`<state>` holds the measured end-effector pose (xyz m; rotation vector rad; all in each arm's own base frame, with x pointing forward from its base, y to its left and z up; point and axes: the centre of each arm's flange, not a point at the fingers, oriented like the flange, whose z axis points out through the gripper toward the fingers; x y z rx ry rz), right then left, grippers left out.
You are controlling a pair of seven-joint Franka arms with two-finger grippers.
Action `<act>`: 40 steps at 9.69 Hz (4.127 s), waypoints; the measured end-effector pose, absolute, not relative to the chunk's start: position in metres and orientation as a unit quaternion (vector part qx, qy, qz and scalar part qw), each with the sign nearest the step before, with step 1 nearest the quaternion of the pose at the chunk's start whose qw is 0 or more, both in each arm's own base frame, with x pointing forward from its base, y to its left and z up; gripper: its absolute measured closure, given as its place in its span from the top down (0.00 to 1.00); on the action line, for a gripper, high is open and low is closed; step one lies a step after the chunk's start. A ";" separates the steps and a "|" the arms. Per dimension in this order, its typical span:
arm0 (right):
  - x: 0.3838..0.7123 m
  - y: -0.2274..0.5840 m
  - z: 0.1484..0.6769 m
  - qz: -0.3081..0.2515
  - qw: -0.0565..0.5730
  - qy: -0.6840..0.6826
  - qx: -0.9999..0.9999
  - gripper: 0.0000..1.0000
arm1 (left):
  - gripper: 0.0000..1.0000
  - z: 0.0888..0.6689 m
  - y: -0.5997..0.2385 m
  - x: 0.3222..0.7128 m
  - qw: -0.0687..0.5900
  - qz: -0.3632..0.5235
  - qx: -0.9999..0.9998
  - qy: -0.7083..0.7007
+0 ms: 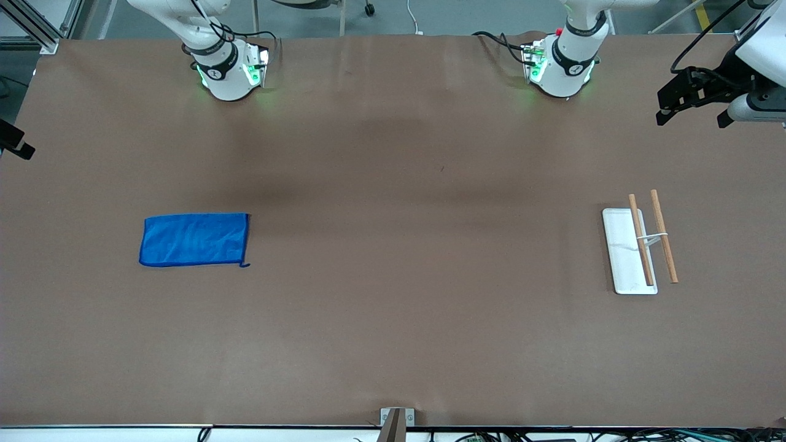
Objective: Right arm passes towel to left arm to hang
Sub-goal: 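Move the right gripper toward the blue towel, then lower the right gripper onto the blue towel edge and grasp it, then lift the towel with the right gripper while the left gripper approaches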
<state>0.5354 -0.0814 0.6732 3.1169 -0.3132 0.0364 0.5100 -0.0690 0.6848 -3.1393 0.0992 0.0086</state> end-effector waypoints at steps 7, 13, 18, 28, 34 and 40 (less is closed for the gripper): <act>0.537 -0.080 0.651 -0.018 0.002 -0.050 0.999 1.00 | 1.00 0.680 -0.067 0.513 0.000 0.008 -1.000 0.030; 0.559 -0.067 0.394 -0.038 0.002 -0.022 0.999 1.00 | 1.00 0.678 -0.064 0.515 0.000 0.009 -1.000 0.027; 0.537 -0.048 0.245 -0.009 0.006 -0.002 1.000 1.00 | 1.00 0.674 -0.063 0.518 0.000 0.013 -1.000 0.026; 0.528 -0.046 0.177 -0.025 0.008 -0.001 1.000 0.40 | 1.00 0.672 -0.057 0.519 0.000 0.014 -1.000 0.021; 0.551 -0.022 0.244 -0.089 0.002 -0.009 0.996 0.03 | 1.00 0.664 -0.057 0.523 0.000 0.022 -1.000 0.021; 0.577 0.088 0.356 -0.067 -0.078 0.023 0.994 0.03 | 1.00 0.661 -0.069 0.522 -0.039 0.032 -0.998 0.029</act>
